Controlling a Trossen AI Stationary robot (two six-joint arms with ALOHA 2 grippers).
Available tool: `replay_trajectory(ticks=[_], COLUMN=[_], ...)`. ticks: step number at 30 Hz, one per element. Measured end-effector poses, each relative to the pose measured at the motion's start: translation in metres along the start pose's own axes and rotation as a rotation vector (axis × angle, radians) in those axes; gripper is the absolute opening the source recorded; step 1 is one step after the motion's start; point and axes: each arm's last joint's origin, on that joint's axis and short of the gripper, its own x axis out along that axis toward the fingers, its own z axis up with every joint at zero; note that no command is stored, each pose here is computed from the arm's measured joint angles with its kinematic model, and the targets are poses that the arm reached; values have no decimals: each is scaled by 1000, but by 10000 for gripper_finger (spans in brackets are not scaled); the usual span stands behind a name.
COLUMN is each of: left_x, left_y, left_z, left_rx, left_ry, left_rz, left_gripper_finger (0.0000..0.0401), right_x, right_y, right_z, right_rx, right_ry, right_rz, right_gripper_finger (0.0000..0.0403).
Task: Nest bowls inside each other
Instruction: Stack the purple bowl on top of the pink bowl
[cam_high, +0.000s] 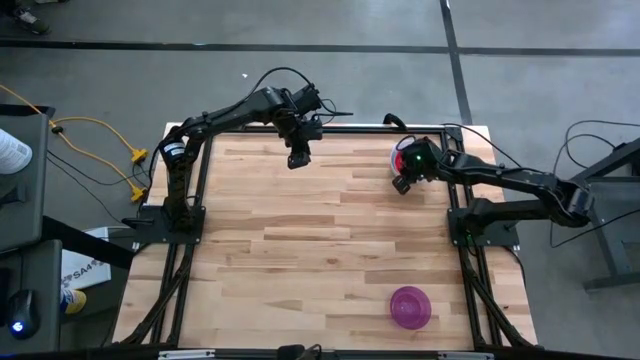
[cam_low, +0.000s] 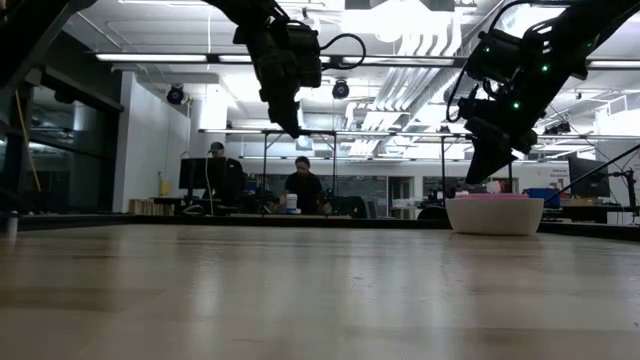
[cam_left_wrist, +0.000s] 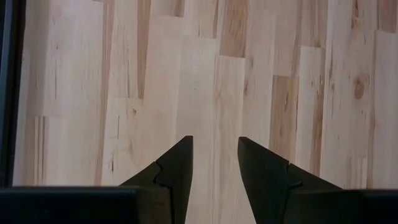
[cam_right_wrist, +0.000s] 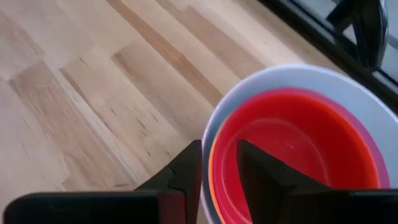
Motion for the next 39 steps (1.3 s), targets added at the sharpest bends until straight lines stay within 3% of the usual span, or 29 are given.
replay_trajectory(ticks=[5, 12, 17, 25, 30, 39], left_x=[0, 2, 5, 15, 18, 39], left_y=[-1, -6, -18, -51, -66, -65], left_z=[0, 2, 5, 10, 12, -1], left_rx=[-4, -3, 23, 93, 142, 61], left_ry=[1, 3, 13, 65, 77, 137], left_rz=[-2, -12, -29, -81, -104, -139], left_gripper_finger=[127, 127, 127, 127, 127, 127], right_x=[-2, -7, -14, -35, -57, -90], right_y=[7, 28, 51, 90, 103, 125], right_z=[7, 6, -1, -21, -35, -66], right_rx=[10, 28, -40, -164, -169, -144], right_ry=[-66, -40, -3, 64, 112, 201], right_rz=[85, 275, 403, 608, 692, 769], right_gripper_finger=[97, 84, 73, 58, 55, 66])
